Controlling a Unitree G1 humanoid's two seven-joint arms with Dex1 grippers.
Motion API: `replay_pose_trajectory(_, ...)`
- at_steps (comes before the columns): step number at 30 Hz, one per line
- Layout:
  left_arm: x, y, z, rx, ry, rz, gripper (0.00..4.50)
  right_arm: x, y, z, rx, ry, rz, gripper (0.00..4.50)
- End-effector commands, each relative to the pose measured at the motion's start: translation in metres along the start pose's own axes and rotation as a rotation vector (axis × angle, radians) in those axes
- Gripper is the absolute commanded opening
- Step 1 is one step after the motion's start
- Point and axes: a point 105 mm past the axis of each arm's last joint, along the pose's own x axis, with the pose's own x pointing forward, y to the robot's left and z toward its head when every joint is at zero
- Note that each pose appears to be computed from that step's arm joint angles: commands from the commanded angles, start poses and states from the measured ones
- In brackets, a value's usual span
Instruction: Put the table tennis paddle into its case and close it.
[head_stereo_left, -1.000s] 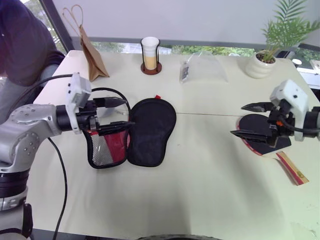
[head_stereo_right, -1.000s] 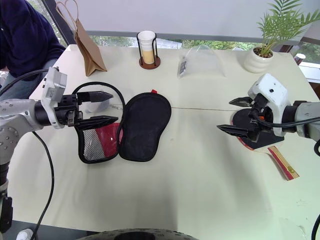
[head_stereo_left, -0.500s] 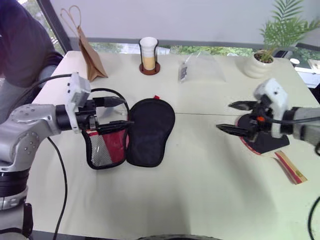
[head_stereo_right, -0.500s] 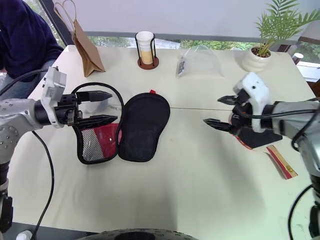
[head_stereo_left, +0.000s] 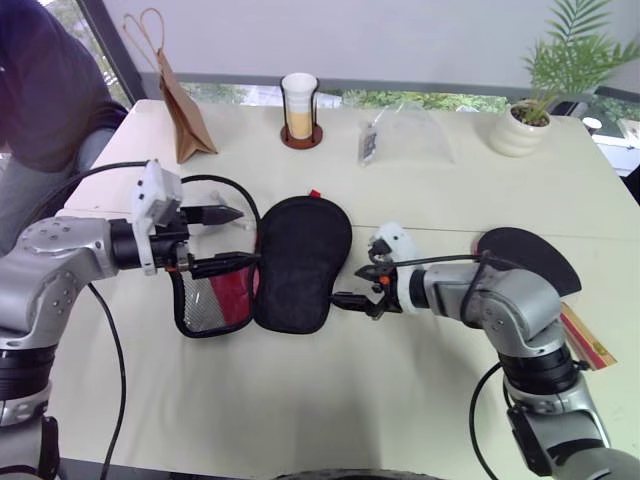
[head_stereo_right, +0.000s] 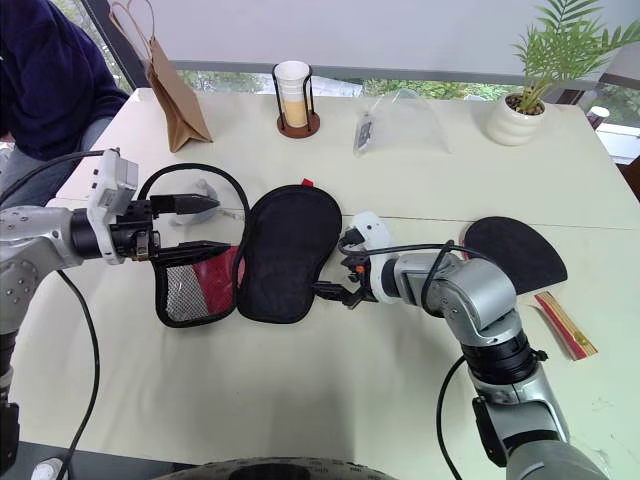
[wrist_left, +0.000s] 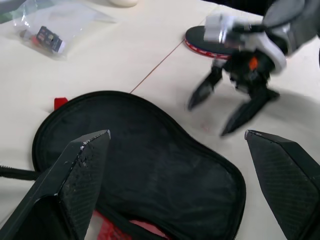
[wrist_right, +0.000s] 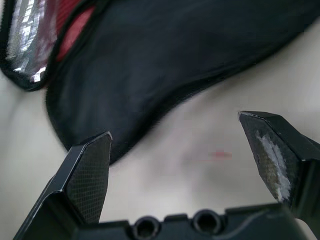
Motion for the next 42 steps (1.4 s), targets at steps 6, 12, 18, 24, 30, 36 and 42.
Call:
replay_pose_trajectory(6,-0.007,-0.004,0.01,0.049,-0.003,0.014,4.5,0.025,0.016,0.003,-0.04,0.0,0.063,4.43)
replay_pose_trajectory(12,-0.009,-0.004,0.011,0.052,0.002,0.021,4.5,0.044,0.018,-0.003,-0.081,0.04,0.087,4.43)
replay_pose_trajectory(18,-0.01,-0.004,0.009,0.051,-0.001,0.036,4.5,0.052,0.011,0.0,-0.152,0.035,0.063,3.12)
replay_pose_trajectory(24,-0.011,-0.004,0.008,0.049,-0.003,0.044,4.5,0.046,0.004,-0.001,-0.239,0.047,0.046,0.16)
replay_pose_trajectory(30,-0.007,-0.002,0.009,0.051,-0.012,0.035,4.5,-0.007,-0.016,0.004,-0.339,0.063,0.073,0.07)
replay_pose_trajectory(36,0.0,0.002,0.011,0.058,-0.032,0.014,4.5,-0.06,-0.052,-0.009,-0.443,0.187,0.084,0.07)
replay_pose_trajectory(42,0.004,0.003,0.012,0.065,-0.04,0.005,4.5,-0.085,-0.082,-0.017,-0.473,0.27,0.088,0.07)
